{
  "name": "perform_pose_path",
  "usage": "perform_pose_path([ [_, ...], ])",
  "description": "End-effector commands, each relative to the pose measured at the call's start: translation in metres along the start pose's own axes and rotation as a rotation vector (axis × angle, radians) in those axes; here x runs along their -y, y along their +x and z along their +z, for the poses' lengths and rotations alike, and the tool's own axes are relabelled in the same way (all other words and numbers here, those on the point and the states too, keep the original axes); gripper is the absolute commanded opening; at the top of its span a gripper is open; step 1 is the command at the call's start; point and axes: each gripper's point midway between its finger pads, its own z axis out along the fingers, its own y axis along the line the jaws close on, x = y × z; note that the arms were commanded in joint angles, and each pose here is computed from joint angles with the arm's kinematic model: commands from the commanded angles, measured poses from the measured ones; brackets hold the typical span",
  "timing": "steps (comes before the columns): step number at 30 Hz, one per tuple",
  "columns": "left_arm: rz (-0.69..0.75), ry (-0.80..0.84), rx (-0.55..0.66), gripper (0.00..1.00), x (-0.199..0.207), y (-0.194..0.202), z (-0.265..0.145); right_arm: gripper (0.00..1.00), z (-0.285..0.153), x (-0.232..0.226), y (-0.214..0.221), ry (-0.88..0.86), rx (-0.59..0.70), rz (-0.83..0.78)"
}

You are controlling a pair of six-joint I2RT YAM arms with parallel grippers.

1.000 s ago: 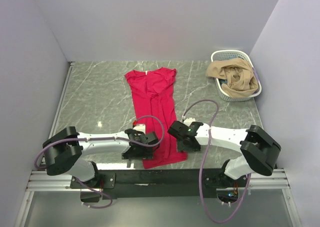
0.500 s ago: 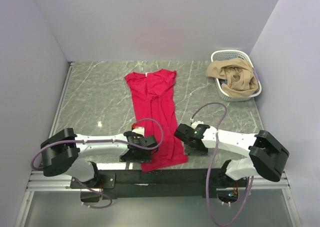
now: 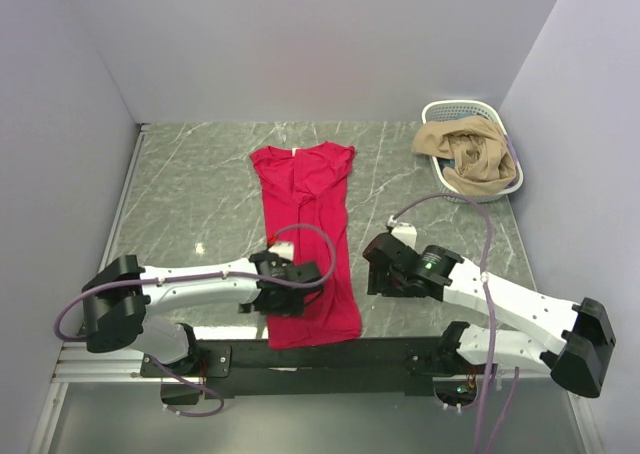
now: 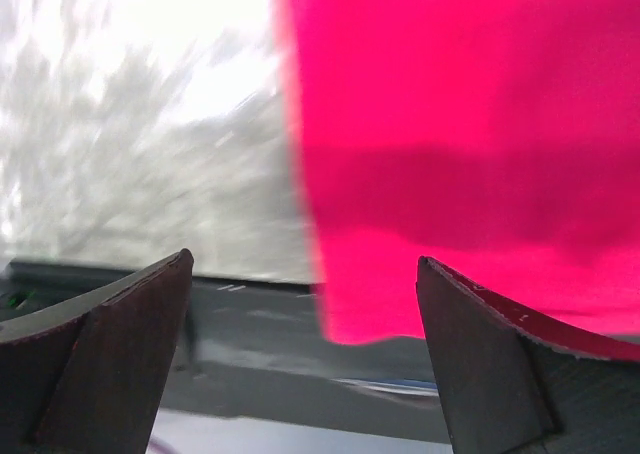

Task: Fold and stack the t-shirts
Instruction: Fold the tshirt

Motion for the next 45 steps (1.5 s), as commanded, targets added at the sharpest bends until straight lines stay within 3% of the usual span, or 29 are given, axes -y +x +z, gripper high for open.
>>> perform_pose_path([
  [1, -0.053, 0.118, 0.208, 1.0, 0.044, -0.065, -0.045, 0.61, -0.013, -0.056, -0.019, -0.255, 0.036, -0.015],
  [5, -0.138, 0.126, 0.336, 1.0, 0.05, -0.103, -0.074, 0.56, -0.008, -0.08, -0.011, -0.311, -0.011, -0.057],
  [11, -0.336, 0.02, 0.516, 1.0, 0.004, -0.143, -0.108, 0.54, -0.001, -0.101, 0.005, -0.309, -0.057, -0.122],
  [16, -0.514, 0.141, 0.613, 1.0, -0.018, -0.16, -0.142, 0.54, 0.005, -0.119, 0.017, -0.307, -0.097, -0.159],
  [22, -0.588, 0.262, 0.707, 0.99, -0.033, -0.172, -0.168, 0.55, 0.008, -0.141, 0.03, -0.314, -0.138, -0.212],
  [30, -0.597, 0.229, 0.722, 0.99, -0.045, -0.172, -0.17, 0.54, 0.02, -0.145, 0.05, -0.311, -0.215, -0.216],
  [40, -0.601, 0.225, 0.727, 1.0, -0.05, -0.171, -0.17, 0.5, 0.036, -0.14, 0.069, -0.179, -0.248, -0.32],
  [45, -0.596, 0.217, 0.725, 0.99, -0.05, -0.17, -0.168, 0.41, 0.037, -0.138, 0.067, -0.139, -0.225, -0.349],
])
